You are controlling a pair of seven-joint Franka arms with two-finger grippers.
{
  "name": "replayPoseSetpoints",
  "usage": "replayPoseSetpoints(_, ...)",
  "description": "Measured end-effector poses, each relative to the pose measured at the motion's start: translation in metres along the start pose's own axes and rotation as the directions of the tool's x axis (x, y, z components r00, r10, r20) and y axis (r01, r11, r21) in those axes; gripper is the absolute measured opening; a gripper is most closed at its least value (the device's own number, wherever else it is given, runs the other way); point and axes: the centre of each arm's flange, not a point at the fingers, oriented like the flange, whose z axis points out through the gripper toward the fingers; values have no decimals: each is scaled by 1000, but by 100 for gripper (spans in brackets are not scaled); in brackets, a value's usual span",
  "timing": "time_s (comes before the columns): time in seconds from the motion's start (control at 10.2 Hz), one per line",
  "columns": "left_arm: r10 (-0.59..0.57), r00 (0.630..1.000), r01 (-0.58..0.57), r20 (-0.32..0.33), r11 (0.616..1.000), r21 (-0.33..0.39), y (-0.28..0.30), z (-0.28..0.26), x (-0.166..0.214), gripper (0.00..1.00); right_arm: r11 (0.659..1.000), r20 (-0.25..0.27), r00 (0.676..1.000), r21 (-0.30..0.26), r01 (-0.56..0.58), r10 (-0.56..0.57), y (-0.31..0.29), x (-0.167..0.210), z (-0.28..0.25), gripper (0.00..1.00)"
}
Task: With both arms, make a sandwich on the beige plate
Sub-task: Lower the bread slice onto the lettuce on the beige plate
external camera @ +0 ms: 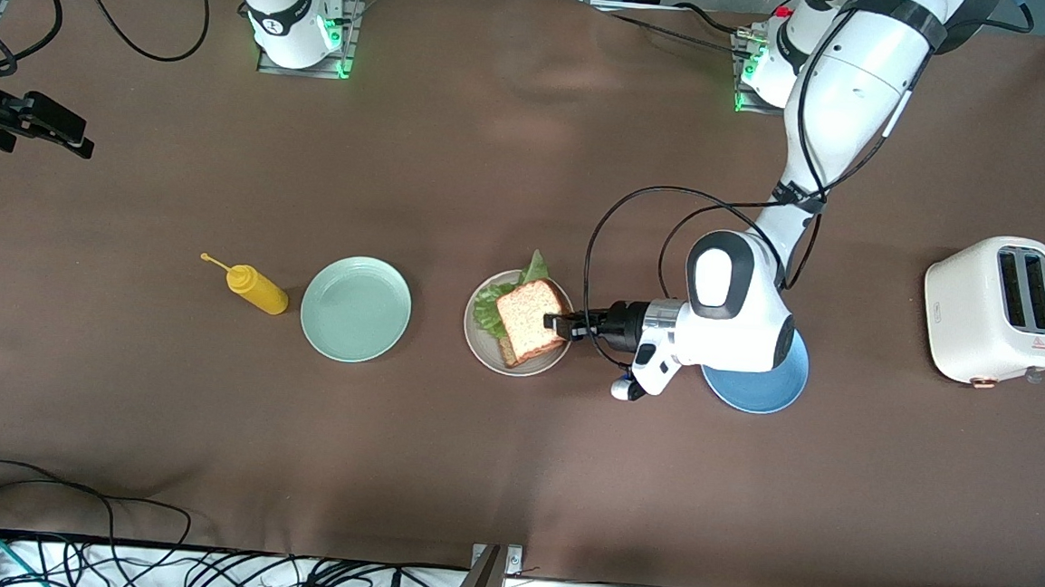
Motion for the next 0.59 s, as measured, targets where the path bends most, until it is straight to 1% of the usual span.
replayPoseSetpoints(0.3,-21,999,20,-36,999,-39,5,10,-1,10,1000,0,1000,0,0,0,0,0,0,100)
replayPoseSetpoints(0.59,-28,999,27,-39,999,-32,-1,19,1,10,1000,0,1000,0,1,-1,0,0,0,100)
